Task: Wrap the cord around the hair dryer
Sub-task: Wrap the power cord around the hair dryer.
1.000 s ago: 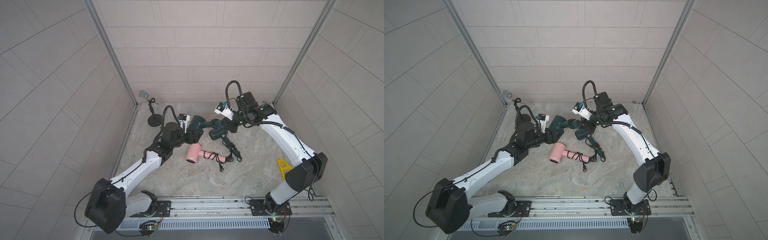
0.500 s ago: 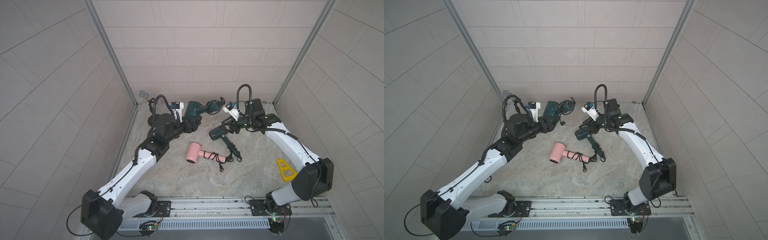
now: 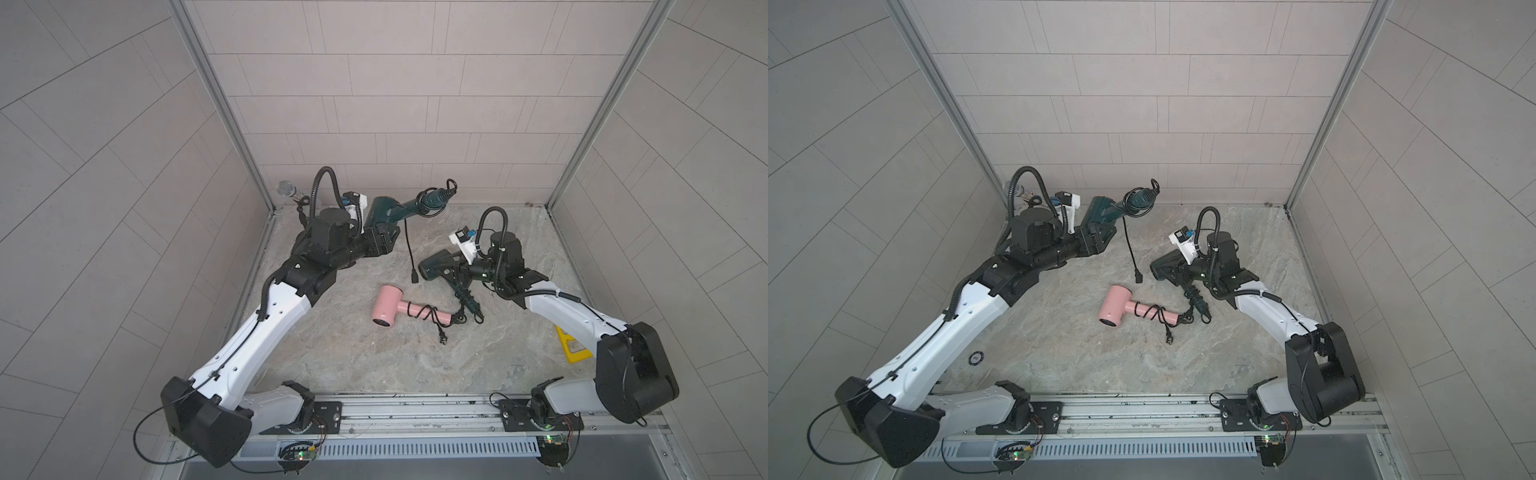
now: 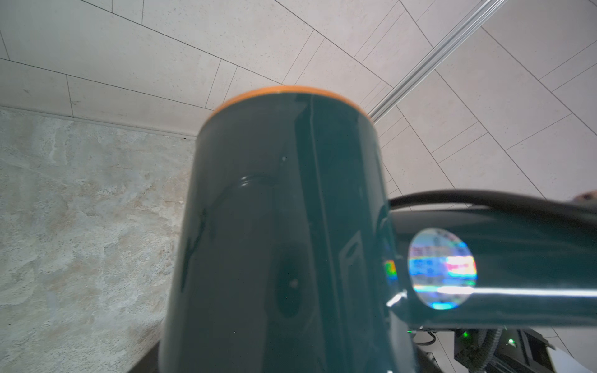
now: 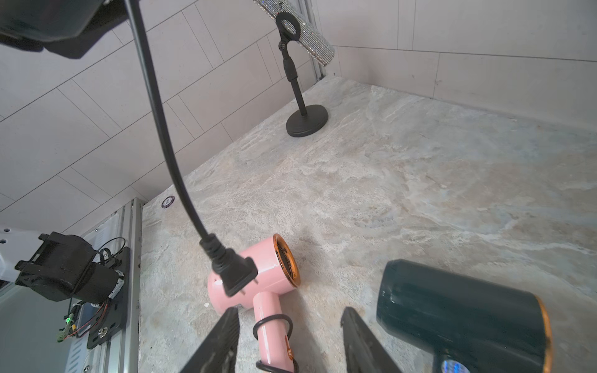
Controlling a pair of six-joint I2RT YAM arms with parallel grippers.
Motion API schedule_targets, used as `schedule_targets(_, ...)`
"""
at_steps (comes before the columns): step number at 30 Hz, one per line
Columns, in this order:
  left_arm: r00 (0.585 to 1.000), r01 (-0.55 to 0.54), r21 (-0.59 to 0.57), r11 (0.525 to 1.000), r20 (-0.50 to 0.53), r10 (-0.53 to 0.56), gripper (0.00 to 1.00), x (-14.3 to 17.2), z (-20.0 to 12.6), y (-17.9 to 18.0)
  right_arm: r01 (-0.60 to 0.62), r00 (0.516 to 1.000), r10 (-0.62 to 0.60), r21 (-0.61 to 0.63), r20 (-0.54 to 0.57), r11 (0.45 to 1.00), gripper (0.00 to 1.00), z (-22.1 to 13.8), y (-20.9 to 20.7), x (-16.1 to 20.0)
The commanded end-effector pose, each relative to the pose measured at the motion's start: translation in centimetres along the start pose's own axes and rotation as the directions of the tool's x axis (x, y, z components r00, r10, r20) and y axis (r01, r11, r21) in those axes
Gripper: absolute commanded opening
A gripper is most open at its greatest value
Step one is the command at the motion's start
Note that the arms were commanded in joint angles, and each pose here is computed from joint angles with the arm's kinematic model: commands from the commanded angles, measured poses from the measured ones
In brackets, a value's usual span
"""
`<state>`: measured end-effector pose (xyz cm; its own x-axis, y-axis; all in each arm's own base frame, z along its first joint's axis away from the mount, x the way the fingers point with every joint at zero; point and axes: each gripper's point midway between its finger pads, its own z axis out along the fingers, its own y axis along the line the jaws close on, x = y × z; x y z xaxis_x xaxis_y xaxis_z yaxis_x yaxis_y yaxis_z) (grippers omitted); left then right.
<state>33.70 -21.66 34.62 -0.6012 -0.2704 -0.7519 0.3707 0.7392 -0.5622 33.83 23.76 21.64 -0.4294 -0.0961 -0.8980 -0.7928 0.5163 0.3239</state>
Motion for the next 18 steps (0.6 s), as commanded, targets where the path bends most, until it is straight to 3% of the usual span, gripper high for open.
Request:
schedule_targets(1,0.999,-0.025,0.056,0.998,0.033,0.023,0.00,-2.0,-1.0,-2.1,0.079,0.979,-0.079,0.009,0.189,0.997,0.53,-0.2,1.6,-4.3)
schedule_targets(10,1.000,-0.031,0.049,0.998,0.008,0.030,0.00,-2.2,-1.6,-2.6,0.081,0.968,-0.090,0.047,0.236,0.996,0.58,1.0,2.8,-4.0)
schedule_targets(18,1.000,-0.009,0.057,0.998,0.015,0.008,0.00,-2.4,-1.9,-3.0,0.110,0.958,-0.166,0.237,0.233,0.965,0.60,2.4,2.3,-3.3)
